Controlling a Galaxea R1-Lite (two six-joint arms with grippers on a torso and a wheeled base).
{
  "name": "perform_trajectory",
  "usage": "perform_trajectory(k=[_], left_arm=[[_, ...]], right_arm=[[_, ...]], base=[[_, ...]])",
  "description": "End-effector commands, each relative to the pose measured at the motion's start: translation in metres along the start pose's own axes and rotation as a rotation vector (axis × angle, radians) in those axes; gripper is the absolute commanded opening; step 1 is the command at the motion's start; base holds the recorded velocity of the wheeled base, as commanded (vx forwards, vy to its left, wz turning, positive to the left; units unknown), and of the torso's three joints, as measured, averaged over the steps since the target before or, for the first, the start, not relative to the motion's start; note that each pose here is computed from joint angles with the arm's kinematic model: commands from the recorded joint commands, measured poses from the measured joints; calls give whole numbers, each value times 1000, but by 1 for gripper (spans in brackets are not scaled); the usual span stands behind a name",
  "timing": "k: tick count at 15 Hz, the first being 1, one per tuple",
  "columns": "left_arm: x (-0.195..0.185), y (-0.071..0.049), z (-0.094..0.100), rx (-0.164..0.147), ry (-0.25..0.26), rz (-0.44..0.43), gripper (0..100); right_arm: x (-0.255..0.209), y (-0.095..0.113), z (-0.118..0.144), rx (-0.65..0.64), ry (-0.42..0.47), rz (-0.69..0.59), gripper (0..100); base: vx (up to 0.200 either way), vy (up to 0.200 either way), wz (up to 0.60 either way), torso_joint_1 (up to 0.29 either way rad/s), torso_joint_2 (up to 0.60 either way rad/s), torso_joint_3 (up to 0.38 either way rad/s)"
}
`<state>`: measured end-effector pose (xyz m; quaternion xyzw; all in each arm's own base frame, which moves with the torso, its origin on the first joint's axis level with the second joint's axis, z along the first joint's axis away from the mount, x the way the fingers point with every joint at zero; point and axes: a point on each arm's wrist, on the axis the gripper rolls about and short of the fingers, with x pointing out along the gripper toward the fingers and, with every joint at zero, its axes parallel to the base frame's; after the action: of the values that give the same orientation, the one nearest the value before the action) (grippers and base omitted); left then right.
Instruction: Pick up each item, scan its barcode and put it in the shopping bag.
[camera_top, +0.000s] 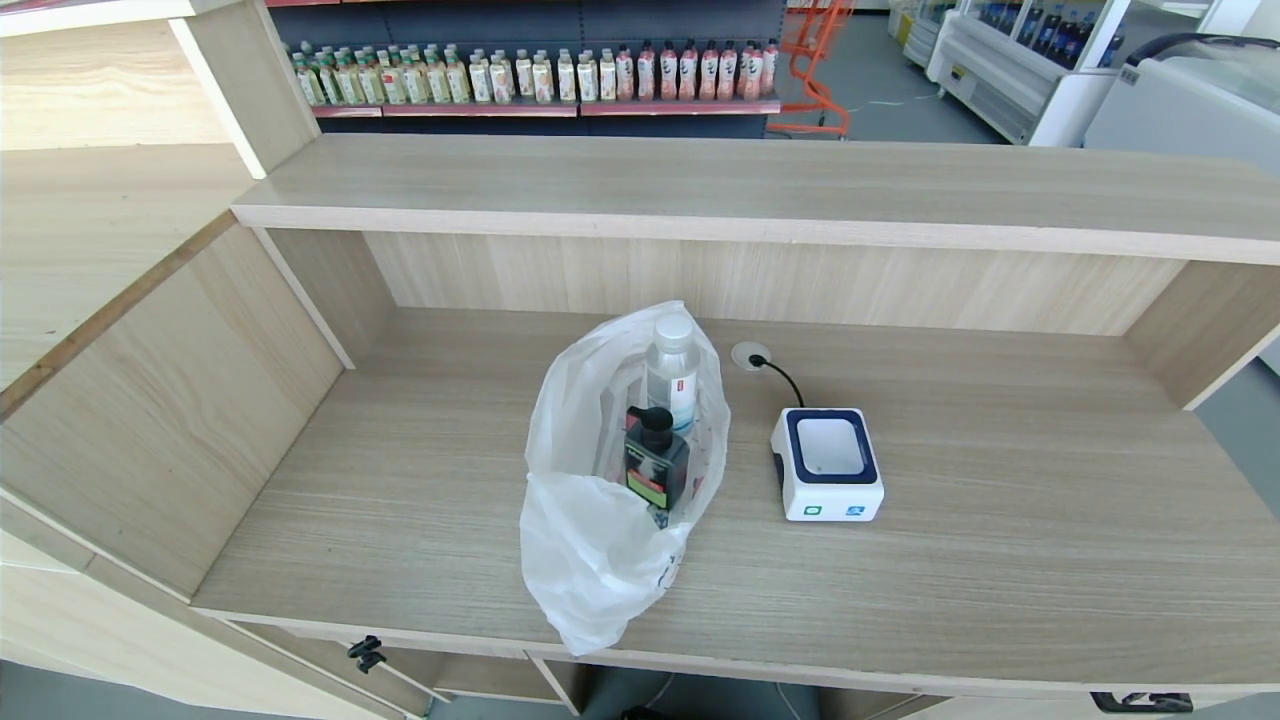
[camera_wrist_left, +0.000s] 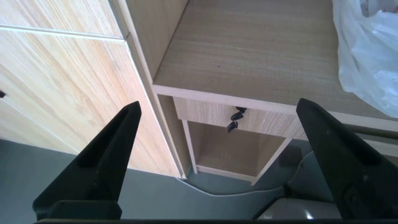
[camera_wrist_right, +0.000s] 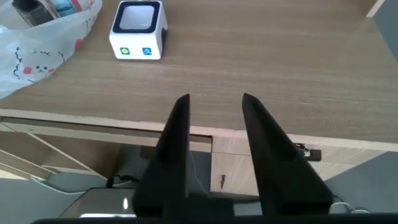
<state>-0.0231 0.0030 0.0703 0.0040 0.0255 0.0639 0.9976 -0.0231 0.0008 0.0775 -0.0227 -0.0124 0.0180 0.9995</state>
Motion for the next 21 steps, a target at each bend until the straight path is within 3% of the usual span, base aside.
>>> perform_trajectory(k=[1, 6, 11, 21], left_arm=[[0, 0, 0, 0, 0, 1, 100], [0, 0, 0, -1, 1, -1, 100], [0, 0, 0, 0, 0, 1, 100], [0, 0, 0, 0, 0, 1, 100]], right_arm=[[0, 0, 0, 2, 3, 0, 0], [0, 0, 0, 2, 3, -1, 0], [0, 0, 0, 2, 3, -1, 0], [0, 0, 0, 2, 3, -1, 0]], base=[[0, 0, 0, 0, 0, 0], [0, 0, 0, 0, 0, 0], [0, -200, 0, 4, 0, 0], [20, 0, 0, 1, 1, 0]])
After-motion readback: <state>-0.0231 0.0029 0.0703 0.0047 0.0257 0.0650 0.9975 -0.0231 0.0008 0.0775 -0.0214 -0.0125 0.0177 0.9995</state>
